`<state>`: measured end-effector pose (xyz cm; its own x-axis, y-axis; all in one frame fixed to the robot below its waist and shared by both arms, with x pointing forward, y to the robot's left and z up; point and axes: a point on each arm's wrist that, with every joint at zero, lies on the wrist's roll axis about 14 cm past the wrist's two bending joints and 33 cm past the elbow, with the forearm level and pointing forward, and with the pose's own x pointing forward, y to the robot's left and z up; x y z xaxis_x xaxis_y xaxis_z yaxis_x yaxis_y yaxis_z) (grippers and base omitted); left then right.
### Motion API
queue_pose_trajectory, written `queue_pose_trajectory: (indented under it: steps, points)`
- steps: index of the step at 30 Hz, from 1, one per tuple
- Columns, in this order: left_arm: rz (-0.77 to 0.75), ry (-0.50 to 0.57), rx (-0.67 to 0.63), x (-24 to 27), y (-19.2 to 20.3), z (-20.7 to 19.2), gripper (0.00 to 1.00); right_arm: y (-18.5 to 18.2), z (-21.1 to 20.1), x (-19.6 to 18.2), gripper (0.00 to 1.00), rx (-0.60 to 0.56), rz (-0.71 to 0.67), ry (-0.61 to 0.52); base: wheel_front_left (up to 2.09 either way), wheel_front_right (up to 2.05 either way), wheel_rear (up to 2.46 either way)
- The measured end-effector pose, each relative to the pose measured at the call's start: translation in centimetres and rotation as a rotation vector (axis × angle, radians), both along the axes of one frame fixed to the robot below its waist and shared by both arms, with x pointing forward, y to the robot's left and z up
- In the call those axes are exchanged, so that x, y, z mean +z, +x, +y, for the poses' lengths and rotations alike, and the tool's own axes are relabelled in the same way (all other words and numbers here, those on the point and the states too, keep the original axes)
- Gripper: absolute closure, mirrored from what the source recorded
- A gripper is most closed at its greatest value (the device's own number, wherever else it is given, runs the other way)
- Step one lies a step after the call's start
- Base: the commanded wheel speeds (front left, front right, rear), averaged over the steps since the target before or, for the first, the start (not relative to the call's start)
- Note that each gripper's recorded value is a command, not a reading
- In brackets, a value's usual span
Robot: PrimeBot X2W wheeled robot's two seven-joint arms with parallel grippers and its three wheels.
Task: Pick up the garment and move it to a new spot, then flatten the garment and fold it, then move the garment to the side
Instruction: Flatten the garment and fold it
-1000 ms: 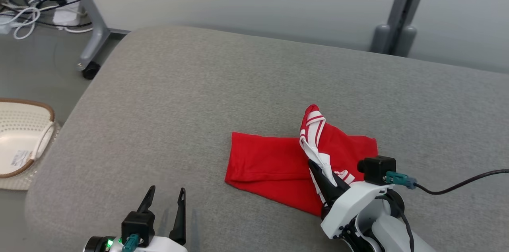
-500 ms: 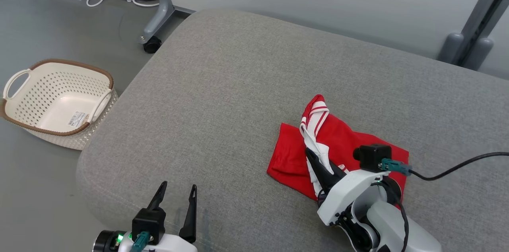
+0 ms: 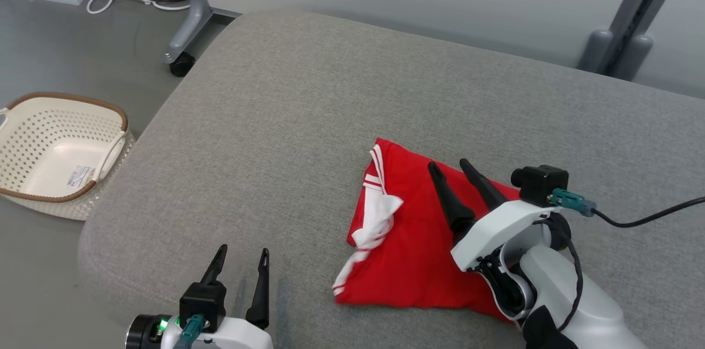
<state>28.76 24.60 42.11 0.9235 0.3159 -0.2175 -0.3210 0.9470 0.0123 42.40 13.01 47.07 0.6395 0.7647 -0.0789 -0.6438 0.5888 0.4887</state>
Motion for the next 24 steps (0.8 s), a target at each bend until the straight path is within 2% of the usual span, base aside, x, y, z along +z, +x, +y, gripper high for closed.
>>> queue_pose_trajectory:
  steps: [11,24]
  points:
    - [-0.039,0.001,-0.09,0.9,3.2,-2.0,0.0,2.3,-7.4,-0.2,0.0,-0.206,-0.067,-0.054,0.0,0.0,0.0]
    - [-0.067,0.001,-0.172,1.5,6.0,-4.1,0.0,1.7,-17.4,-1.8,0.0,-0.463,-0.062,-0.13,0.0,0.0,0.0]
